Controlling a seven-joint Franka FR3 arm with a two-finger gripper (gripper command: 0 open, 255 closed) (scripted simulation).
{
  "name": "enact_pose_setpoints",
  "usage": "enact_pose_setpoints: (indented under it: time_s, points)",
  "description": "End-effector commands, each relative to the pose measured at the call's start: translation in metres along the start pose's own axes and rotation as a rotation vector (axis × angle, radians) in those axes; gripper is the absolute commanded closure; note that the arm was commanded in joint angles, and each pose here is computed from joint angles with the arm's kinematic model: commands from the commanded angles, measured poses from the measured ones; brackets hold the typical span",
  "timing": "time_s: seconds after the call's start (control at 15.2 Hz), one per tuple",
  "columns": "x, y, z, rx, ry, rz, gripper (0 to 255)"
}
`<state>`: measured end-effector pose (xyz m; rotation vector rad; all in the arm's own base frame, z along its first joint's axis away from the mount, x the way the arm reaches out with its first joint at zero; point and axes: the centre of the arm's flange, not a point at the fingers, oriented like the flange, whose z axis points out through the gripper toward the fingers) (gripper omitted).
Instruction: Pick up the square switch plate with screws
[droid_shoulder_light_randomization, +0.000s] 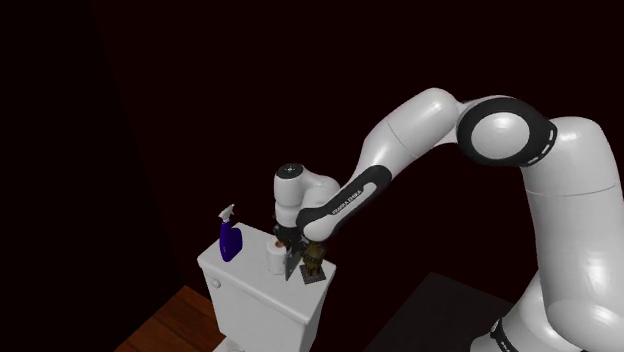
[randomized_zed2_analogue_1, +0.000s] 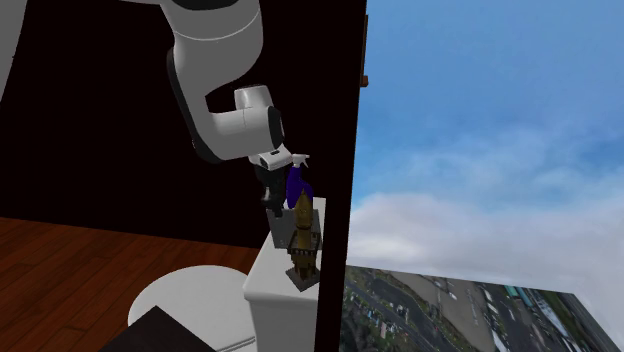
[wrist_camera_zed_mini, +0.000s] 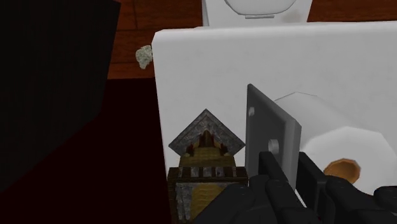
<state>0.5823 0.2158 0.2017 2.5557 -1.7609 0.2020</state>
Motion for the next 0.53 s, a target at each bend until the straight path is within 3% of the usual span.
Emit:
enact_pose_setpoints:
  time_s: [0.0,0.46]
  points:
    - [0.000,-0.001,-0.011,0.000,0.000,0.000,255]
    - [0.004,-0.002,-0.038,0.000,0.000,0.000,255]
